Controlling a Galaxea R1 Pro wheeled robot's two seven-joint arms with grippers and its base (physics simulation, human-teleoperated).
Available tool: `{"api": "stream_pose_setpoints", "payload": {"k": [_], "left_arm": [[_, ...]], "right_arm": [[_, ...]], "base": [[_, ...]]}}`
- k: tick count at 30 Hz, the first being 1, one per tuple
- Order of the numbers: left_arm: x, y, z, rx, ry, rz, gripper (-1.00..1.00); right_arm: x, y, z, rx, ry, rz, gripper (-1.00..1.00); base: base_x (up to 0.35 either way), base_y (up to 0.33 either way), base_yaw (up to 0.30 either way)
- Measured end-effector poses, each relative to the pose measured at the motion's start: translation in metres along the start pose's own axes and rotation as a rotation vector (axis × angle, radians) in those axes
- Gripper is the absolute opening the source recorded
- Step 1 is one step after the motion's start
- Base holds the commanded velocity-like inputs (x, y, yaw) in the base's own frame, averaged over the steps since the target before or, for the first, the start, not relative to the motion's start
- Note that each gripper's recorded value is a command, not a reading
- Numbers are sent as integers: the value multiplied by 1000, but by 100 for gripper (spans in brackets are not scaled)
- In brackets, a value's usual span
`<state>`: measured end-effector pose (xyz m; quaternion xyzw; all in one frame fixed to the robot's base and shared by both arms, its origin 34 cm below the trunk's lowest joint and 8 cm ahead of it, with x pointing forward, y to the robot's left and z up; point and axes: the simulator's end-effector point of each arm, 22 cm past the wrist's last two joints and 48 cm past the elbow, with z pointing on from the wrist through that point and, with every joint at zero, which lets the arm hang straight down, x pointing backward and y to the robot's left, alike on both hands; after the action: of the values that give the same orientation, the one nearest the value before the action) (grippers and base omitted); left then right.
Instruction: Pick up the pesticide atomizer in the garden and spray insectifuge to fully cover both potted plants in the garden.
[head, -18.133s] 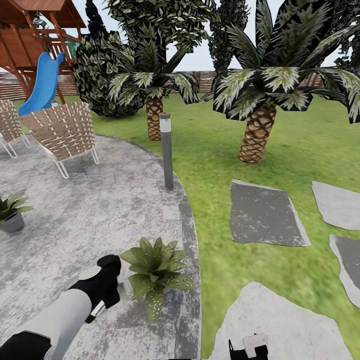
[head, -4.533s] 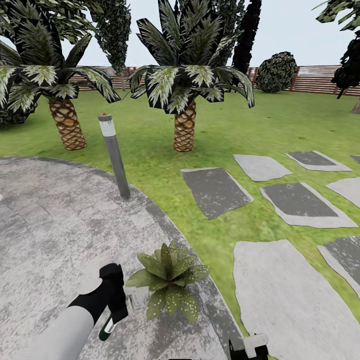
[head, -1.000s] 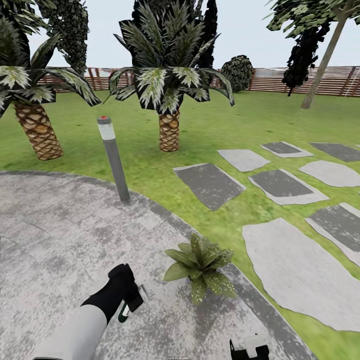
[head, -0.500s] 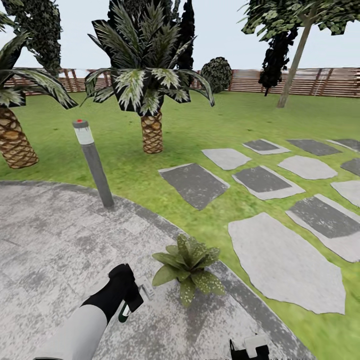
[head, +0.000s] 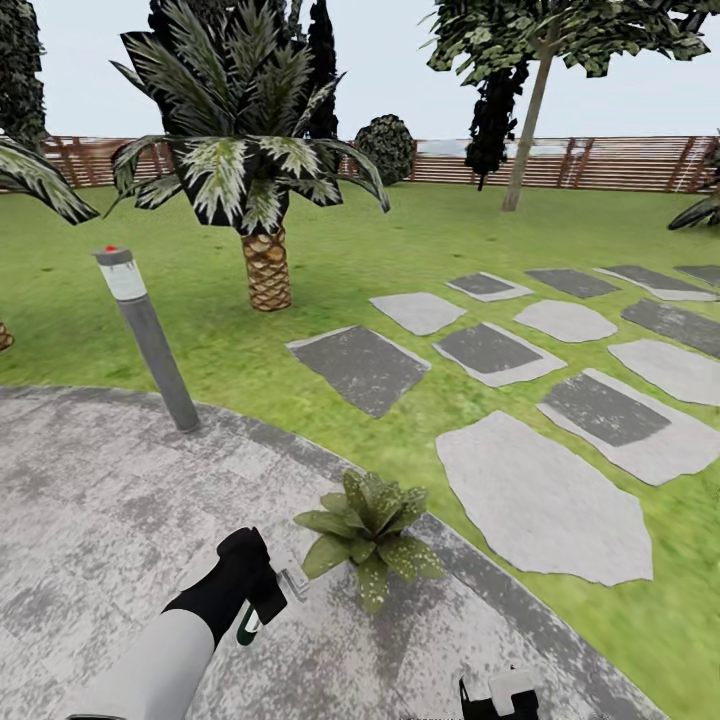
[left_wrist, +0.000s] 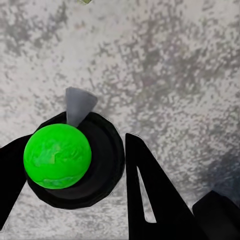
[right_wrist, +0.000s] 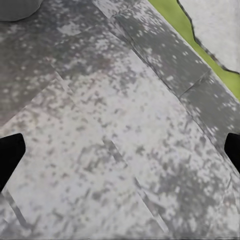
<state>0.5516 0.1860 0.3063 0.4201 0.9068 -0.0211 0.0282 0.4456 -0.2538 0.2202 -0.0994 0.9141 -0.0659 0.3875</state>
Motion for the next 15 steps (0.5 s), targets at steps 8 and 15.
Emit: {"api": "stream_pose_setpoints", "payload": {"k": [8,15], "left_arm": [[0,0,0,-1,0,1,-100],[0,0,0,0,1,1,-100]], "right_arm": [[-1,3,0,-3,-1,3,100],[-1,3,0,-4,0,3,100]], "base": [[0,121,-28],[0,221,-46]]}}
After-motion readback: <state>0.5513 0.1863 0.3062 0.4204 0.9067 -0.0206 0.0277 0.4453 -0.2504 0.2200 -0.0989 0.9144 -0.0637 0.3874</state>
